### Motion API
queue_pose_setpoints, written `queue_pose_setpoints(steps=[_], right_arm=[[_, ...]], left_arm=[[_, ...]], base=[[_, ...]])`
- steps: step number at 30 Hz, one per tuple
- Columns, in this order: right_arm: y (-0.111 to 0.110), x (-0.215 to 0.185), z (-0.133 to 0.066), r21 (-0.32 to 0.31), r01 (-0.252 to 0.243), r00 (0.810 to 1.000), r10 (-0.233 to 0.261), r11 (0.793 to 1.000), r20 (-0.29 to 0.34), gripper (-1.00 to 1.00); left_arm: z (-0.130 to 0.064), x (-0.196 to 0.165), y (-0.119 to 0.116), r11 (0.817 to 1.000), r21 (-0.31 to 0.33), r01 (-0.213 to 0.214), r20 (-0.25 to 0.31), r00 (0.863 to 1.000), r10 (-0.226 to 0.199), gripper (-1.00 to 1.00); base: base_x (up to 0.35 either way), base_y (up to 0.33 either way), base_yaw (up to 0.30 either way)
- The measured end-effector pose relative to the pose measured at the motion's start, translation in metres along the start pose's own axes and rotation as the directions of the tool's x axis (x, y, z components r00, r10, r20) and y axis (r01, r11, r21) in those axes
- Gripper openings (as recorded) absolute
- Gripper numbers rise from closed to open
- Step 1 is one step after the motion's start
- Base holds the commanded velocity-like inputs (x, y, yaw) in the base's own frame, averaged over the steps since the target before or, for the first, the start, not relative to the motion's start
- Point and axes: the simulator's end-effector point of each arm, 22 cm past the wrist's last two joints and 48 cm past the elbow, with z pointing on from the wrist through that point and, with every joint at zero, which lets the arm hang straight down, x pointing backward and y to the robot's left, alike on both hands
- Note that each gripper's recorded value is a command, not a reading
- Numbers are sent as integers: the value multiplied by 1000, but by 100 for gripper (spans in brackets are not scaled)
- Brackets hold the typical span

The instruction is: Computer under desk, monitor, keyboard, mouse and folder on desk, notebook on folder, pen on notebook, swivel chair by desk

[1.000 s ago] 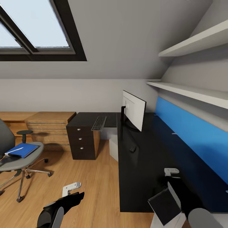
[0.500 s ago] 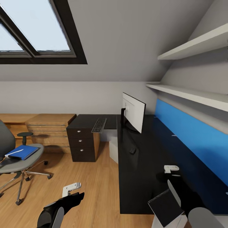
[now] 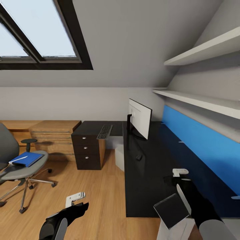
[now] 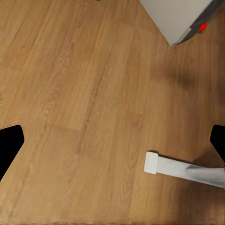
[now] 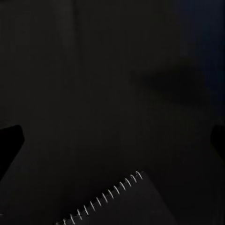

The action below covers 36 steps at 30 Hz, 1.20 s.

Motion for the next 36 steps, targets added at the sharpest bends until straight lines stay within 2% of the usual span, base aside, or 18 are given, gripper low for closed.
queue_pose_setpoints(steps=[16, 19, 24, 27, 36], right_arm=[[5, 3, -1, -10, -7, 1000, 6, 1000, -14, 100], [13, 3, -2, -44, -57, 998, 57, 997, -18, 100], [18, 2, -2, -69, -100, 995, 99, 993, -20, 100], [21, 2, -2, -79, -116, 993, 114, 990, -21, 100], [21, 1, -2, -82, -121, 993, 120, 989, -17, 100]], left_arm=[[0, 0, 0, 1000, -1, 0, 0, 1000, 0, 100], [0, 0, 0, 1000, -1, 0, 0, 1000, 0, 100], [0, 0, 0, 1000, -2, 0, 0, 1000, 0, 100], [0, 0, 0, 1000, -2, 0, 0, 1000, 0, 100], [0, 0, 0, 1000, -2, 0, 0, 1000, 0, 100]], base=[[-332, 0, 0], [-336, 0, 0], [-336, 0, 0], [-336, 0, 0], [-336, 0, 0]])
